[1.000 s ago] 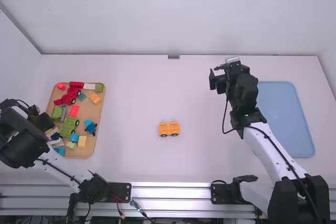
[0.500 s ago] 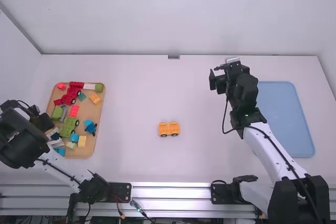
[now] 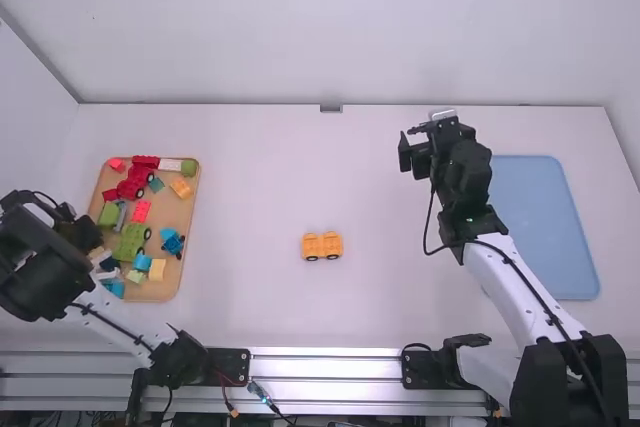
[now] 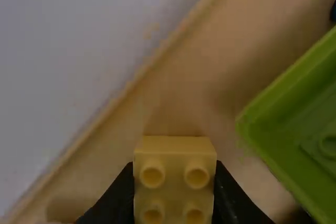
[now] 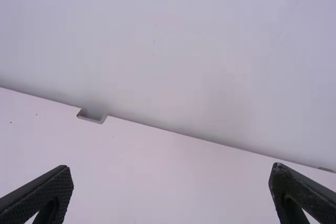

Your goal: Assemble lego blocks to make yellow taxi

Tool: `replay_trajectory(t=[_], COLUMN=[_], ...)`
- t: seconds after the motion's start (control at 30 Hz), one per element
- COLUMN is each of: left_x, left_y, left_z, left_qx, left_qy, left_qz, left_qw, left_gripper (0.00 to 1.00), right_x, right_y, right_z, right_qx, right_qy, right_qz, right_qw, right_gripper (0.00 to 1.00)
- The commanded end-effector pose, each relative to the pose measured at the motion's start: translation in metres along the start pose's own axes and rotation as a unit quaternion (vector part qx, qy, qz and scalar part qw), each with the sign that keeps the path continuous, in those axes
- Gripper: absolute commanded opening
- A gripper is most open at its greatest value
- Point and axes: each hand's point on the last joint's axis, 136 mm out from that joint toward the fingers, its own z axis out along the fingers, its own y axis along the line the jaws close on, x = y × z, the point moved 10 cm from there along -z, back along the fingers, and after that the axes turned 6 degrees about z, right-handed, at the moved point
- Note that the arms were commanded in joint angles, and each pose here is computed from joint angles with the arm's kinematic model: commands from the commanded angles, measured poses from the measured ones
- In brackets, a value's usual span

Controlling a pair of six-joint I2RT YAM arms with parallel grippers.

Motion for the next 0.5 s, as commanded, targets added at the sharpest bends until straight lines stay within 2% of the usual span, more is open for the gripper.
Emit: replay_trajectory(t=[0.0, 0.17, 0.47], left_x=[-0.013, -0.018, -0.013], left_y=[-0.011, -0.037, -0.146], left_z=[-0.019, -0.039, -0.064], left_qx=[0.004, 0.015, 0.044], left_qy=[-0.011, -0.001, -0.024], left_qz=[-0.003, 0.029, 0.206], left_qw=[1.000, 0.999, 0.977], left_gripper=[0.02, 0.02, 0.02], right_x=[-0.013, -0.012, -0.010], right_y=[-0.002, -0.002, -0.002], right_z=[0.002, 0.002, 0.002], right_qx=[0.003, 0.003, 0.003], right_qy=[-0.016, -0.013, -0.005], right_qz=[0.002, 0.002, 0.001], right_qw=[1.000, 1.000, 1.000], right_gripper=[0.99, 0.99, 0.99])
